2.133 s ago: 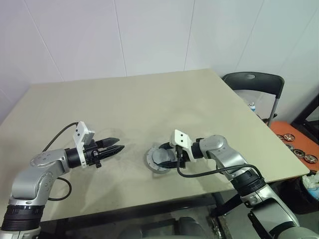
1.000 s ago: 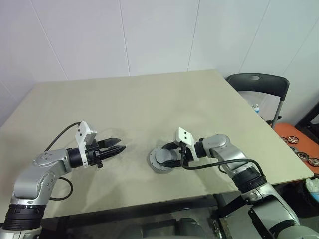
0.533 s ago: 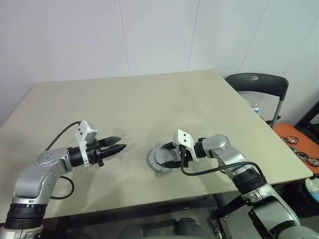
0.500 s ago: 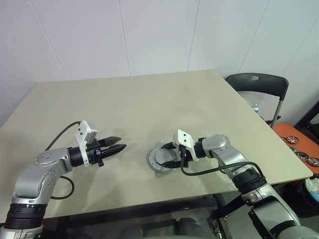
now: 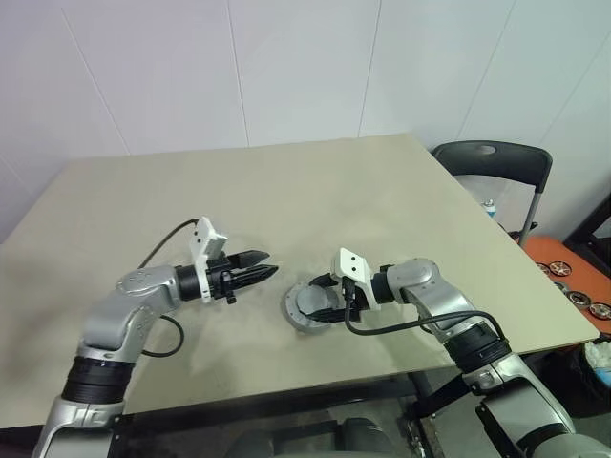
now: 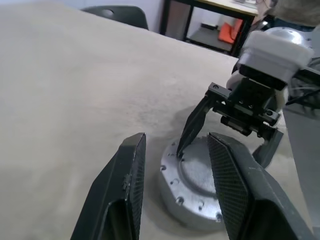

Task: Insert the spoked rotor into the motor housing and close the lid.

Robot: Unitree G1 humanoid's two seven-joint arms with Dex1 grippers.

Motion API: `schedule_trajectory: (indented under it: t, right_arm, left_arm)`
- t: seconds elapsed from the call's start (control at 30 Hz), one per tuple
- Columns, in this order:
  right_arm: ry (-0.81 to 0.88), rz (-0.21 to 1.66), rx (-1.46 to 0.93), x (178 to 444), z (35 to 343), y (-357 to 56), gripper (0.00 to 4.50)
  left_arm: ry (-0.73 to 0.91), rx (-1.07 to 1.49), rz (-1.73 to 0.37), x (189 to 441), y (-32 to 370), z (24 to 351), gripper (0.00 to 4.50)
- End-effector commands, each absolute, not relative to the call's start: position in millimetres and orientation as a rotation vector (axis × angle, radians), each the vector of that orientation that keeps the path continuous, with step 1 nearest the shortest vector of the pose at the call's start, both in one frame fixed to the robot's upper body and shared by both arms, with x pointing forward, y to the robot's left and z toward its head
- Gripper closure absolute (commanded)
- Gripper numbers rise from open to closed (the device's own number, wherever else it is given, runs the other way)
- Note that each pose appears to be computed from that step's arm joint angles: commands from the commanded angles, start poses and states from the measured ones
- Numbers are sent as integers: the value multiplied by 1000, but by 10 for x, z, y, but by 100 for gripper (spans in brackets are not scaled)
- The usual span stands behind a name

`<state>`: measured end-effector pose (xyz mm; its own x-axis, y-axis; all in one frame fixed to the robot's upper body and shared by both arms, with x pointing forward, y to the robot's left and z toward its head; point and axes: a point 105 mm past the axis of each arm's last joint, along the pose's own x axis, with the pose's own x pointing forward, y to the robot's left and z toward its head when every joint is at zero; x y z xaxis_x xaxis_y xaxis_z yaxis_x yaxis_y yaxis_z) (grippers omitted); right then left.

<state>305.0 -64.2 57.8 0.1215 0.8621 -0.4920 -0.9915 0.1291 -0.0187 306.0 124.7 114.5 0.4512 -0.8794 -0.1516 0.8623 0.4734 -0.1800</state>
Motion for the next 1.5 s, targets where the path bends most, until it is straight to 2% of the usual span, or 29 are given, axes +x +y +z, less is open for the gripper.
schedule_trajectory:
  t: [0.03, 0.13, 0.2, 0.57, 0.83, 1.23, 1.5]
  right_arm:
    - [562, 1382, -390, 2933, 255, -740, 121]
    - [561, 1369, -386, 2937, 254, -749, 121]
    - [561, 1362, -384, 2938, 252, -753, 121]
    - [557, 1340, -378, 2937, 239, -749, 121]
    - [553, 1327, -380, 2937, 234, -747, 121]
    - [552, 1309, -388, 2955, 239, -765, 121]
    - [570, 1310, -392, 2948, 242, -782, 121]
  left_arm:
    - [234, -80, -1113, 3118, 1187, 1128, 302]
    - [274, -81, -1150, 3118, 1122, 1006, 401]
    - [305, -91, -1195, 3085, 1016, 942, 444]
    - [331, -89, -1358, 2964, 564, 889, 444]
    - [340, -52, -1334, 3014, 593, 818, 444]
    - [431, 98, -1318, 2996, 563, 462, 444]
    - [425, 92, -1315, 3014, 586, 480, 444]
